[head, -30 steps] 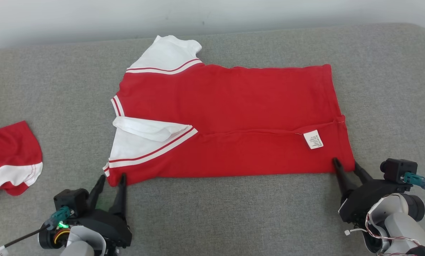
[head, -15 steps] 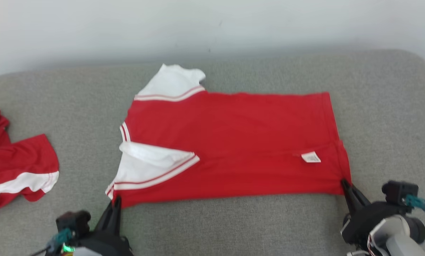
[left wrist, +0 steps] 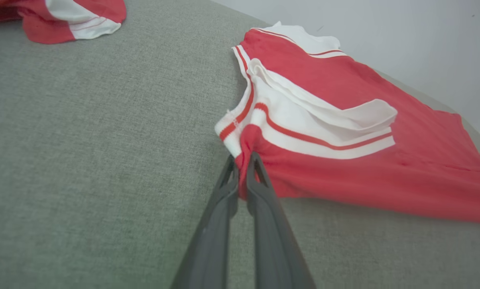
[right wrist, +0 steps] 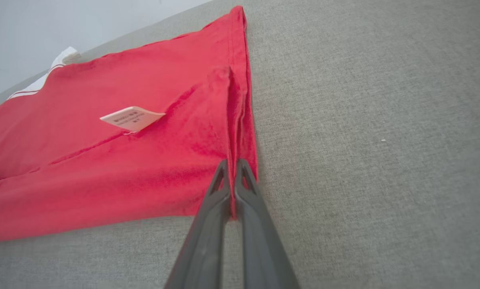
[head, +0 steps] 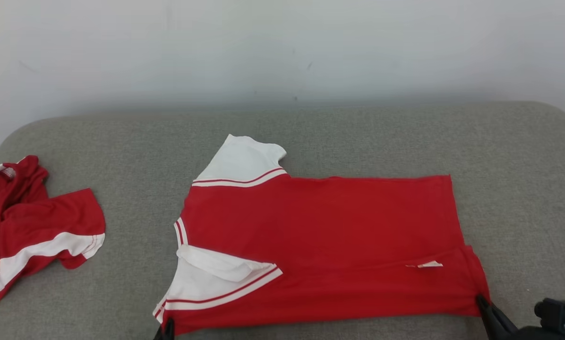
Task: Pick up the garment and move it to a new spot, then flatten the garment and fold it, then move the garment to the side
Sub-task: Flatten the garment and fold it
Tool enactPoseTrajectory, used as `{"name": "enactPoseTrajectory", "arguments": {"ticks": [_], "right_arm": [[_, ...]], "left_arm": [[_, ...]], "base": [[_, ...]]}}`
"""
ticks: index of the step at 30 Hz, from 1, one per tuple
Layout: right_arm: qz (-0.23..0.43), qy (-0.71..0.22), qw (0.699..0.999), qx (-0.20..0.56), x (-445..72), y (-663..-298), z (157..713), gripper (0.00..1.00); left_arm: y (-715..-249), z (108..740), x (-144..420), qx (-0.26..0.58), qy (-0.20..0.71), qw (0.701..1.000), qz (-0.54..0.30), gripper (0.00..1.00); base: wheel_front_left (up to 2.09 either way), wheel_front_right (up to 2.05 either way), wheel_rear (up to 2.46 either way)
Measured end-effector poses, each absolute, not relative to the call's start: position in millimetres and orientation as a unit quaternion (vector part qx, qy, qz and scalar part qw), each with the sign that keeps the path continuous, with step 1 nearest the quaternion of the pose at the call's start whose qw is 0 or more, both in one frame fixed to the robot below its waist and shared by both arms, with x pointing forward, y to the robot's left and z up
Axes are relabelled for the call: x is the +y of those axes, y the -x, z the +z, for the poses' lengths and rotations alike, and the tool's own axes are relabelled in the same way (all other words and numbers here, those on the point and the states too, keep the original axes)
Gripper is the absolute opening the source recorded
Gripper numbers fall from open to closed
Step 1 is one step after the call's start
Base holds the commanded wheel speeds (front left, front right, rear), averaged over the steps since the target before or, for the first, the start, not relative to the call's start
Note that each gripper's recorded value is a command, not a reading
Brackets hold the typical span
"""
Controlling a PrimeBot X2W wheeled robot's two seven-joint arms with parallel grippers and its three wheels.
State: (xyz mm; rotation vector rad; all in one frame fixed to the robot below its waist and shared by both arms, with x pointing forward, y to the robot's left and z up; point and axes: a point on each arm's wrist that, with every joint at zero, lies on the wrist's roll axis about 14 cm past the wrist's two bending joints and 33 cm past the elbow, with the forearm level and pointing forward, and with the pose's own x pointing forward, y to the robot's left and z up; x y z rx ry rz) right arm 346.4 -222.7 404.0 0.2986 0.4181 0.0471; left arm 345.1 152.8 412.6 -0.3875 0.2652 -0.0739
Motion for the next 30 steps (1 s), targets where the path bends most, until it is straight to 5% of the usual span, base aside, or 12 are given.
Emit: {"name": "enactPoseTrajectory", "arguments": {"ticks": [5,6,7,8,30], "right_arm": [[0.021,-0.155,0.963,0.220,-218.2,-331.9,400.1,0.00],[0.020,-0.154,0.963,0.220,-218.1,-330.3,400.4,0.50],[0.022,-0.147,0.965,0.217,-217.8,-330.3,402.6,1.00],[0.024,-0.139,0.967,0.211,-217.6,-331.7,406.1,1.00],[0.030,-0.110,0.993,-0.028,-209.1,-363.0,521.8,1.00]], "left_arm": [[-333.8,408.5,155.8,0.137,0.199,0.970,-0.026,0.00],[-333.5,408.6,156.0,0.136,0.199,0.970,-0.026,0.09],[-333.7,409.3,156.3,0.135,0.199,0.970,-0.025,0.62],[-333.8,409.9,156.5,0.134,0.199,0.971,-0.024,1.00],[-367.1,521.7,198.0,-0.061,0.098,0.993,0.004,1.00]], "base": [[0.00,0.00,0.00],[0.00,0.00,0.00],[0.00,0.00,0.00],[0.00,0.00,0.00],[0.00,0.00,0.00]]}}
